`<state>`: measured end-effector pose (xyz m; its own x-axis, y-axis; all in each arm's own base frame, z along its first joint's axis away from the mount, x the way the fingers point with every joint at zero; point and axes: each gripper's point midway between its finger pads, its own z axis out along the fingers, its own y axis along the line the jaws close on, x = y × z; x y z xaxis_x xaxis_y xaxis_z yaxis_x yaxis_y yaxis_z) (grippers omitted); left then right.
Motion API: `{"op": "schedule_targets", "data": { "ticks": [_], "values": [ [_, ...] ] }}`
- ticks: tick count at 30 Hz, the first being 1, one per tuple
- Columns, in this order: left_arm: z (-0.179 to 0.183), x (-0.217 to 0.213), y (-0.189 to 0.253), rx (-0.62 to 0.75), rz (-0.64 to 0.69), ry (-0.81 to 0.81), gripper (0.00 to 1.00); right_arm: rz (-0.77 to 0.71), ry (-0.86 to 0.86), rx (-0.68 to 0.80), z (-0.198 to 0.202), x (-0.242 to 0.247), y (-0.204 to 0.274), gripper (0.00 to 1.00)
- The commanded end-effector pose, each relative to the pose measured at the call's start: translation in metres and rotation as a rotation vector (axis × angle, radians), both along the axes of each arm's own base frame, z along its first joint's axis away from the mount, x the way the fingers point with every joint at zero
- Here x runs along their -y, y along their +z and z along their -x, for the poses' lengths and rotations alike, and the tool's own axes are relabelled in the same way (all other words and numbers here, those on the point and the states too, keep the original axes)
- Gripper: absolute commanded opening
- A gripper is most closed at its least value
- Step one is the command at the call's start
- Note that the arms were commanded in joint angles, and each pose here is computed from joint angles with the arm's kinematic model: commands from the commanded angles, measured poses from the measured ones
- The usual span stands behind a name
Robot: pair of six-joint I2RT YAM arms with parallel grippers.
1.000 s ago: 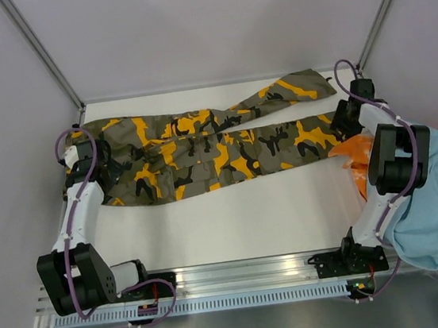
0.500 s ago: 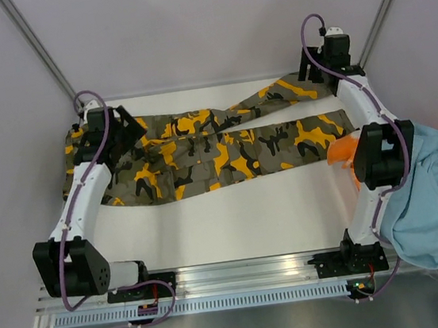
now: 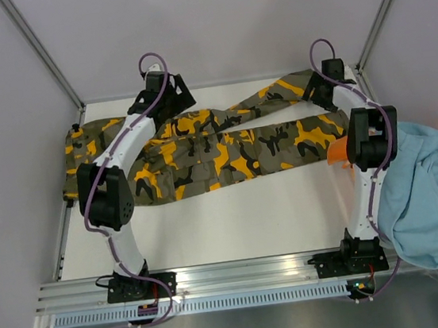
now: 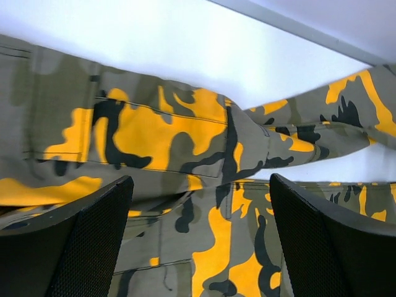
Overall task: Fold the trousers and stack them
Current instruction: Flatten the trousers out
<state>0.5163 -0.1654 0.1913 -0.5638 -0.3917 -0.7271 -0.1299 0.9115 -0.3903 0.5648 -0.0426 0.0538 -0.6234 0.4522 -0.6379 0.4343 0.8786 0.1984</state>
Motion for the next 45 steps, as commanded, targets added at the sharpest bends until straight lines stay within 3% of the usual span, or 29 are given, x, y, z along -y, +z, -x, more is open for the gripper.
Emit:
{"op": "schedule_targets", "data": {
  "ticks": [1, 11, 17, 20, 21, 23, 27, 33, 37, 38, 40, 41, 42, 45],
  "values": [
    [-0.015, 0.020, 0.010, 0.041, -0.004, -0.018, 0.95, -0.162, -0.200, 0.167, -0.019, 0.022, 0.022, 0.87],
    [-0.028, 0.034, -0.021, -0.001, 0.028, -0.026, 0.95, -0.209, -0.296, 0.219, -0.051, 0.037, 0.005, 0.85],
    [-0.030, 0.033, -0.028, -0.013, 0.006, -0.025, 0.96, -0.286, -0.344, 0.235, -0.058, 0.036, -0.018, 0.77],
    [-0.029, 0.028, -0.028, -0.016, -0.013, -0.014, 0.96, -0.281, -0.365, 0.228, -0.058, 0.040, -0.024, 0.44],
    [-0.028, 0.026, -0.027, -0.017, -0.021, -0.010, 0.96, -0.264, -0.361, 0.233, -0.057, 0.041, -0.017, 0.23],
    [-0.025, 0.022, -0.024, -0.019, -0.043, -0.004, 0.96, -0.205, -0.372, 0.224, -0.047, 0.050, -0.009, 0.01],
    [-0.017, 0.010, -0.017, -0.016, -0.083, 0.017, 0.96, -0.090, -0.323, 0.312, -0.029, 0.061, 0.071, 0.00],
    [-0.001, 0.001, -0.011, -0.017, -0.094, 0.029, 0.97, -0.023, -0.168, 0.231, 0.009, 0.040, 0.133, 0.00],
    [0.010, -0.003, -0.011, -0.022, -0.105, 0.022, 0.97, -0.018, -0.047, 0.019, 0.037, 0.023, 0.132, 0.00],
    [0.012, -0.005, -0.010, -0.022, -0.105, 0.024, 0.97, -0.010, -0.022, 0.043, 0.030, 0.023, 0.150, 0.00],
    [0.015, -0.005, -0.010, -0.024, -0.111, 0.019, 0.98, -0.063, 0.024, -0.056, 0.032, 0.014, 0.122, 0.00],
    [0.015, -0.006, -0.010, -0.026, -0.112, 0.021, 0.98, -0.088, 0.043, -0.027, 0.023, 0.014, 0.133, 0.00],
    [0.017, -0.007, -0.008, -0.027, -0.113, 0.021, 0.98, -0.126, 0.067, -0.078, 0.018, 0.010, 0.109, 0.00],
    [0.017, -0.009, -0.009, -0.022, -0.121, 0.030, 0.98, -0.260, 0.134, -0.059, -0.002, -0.006, 0.101, 0.00]
  ]
}}
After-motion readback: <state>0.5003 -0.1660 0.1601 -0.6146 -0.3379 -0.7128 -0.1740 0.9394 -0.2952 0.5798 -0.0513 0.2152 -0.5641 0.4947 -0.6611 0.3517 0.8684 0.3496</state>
